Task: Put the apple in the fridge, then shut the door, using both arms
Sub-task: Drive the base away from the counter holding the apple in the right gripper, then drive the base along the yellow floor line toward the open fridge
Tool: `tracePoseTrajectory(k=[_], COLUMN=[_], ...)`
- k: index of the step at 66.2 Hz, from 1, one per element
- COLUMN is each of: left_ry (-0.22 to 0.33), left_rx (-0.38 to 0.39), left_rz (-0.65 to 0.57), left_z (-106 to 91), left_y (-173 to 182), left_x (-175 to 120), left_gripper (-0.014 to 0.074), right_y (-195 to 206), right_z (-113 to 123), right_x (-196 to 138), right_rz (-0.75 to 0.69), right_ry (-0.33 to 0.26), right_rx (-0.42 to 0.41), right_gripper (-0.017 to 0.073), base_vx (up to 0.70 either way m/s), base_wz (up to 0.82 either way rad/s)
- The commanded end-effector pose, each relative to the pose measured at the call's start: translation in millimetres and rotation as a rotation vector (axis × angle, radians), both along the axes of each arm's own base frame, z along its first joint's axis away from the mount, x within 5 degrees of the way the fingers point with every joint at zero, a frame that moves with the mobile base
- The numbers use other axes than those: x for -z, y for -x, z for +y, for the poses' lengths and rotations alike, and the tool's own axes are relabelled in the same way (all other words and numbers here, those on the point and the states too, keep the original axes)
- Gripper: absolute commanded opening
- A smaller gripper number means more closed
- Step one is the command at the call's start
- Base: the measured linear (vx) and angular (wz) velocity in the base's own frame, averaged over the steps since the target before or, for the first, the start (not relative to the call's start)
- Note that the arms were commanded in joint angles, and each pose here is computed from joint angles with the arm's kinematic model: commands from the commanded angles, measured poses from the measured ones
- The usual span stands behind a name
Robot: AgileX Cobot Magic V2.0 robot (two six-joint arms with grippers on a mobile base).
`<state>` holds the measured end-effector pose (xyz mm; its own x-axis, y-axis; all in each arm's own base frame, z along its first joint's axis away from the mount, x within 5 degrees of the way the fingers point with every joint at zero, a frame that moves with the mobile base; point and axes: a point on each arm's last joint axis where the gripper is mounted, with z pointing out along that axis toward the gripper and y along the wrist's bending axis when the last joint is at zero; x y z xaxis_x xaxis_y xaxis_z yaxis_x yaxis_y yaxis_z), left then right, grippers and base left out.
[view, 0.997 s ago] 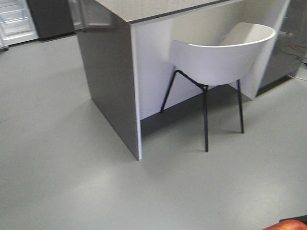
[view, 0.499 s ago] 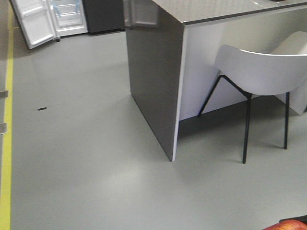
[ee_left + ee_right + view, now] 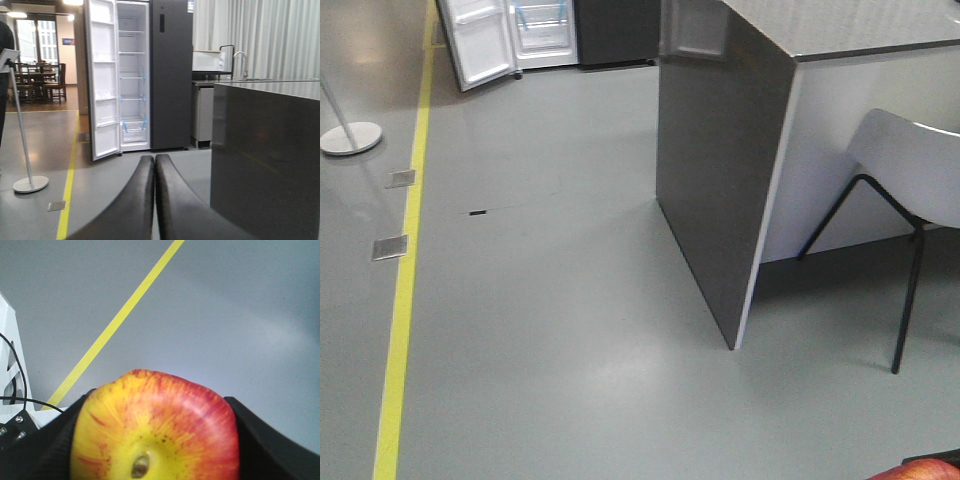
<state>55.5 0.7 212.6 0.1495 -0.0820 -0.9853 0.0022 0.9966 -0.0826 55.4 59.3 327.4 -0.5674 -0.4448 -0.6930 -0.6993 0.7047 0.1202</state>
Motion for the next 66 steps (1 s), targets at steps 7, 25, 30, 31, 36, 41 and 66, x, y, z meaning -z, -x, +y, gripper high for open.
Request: tracePoseTrajectory(k=[7,25,30,31,36,41,66], left_ry=[0.011,0.011,0.011,0.011,0.011,0.011,0.011], left_rx=[0.003,0.003,0.003,0.003,0.003,0.003,0.003], left_rz=[-0.058,-0.058,-0.058,-0.058,-0.058,-0.058,-0.058], left_z=[0.1,0.1,0.1,0.1,0.1,0.1,0.1], left_y=[0.8,0.8,0.8,0.8,0.8,0.8,0.8], left_x=[2.4,2.4,2.4,2.4,2.4,2.4,2.4], left_gripper=[-0.0006,-0.0006,-0.0006,-0.0006,-0.0006,-0.0006,-0.0006], right_y=[-2.5,-2.5,-2.5,-2.5,-2.5,-2.5,-2.5], right_z=[2.1,2.1,2.1,2.1,2.1,2.1,2.1], right_x=[-10.9,-10.9,-10.9,-10.9,-10.9,-10.9,-10.9], right_rz=[-0.059,-0.059,-0.059,-0.059,-0.059,-0.059,-0.059], right_ry=[-0.051,-0.051,-0.051,-0.051,-0.051,-0.051,-0.051], right_rx=[0.006,0.006,0.006,0.006,0.006,0.006,0.006], right_gripper=[0.0150,0.0150,0.0150,0.0150,0.0150,0.0150,0.0150], base_vx=[0.05,0.05,0.06,0.06,0.06,0.06,0.04], base_wz=[0.25,0.23,0.23,0.23,0.22,0.21,0.15])
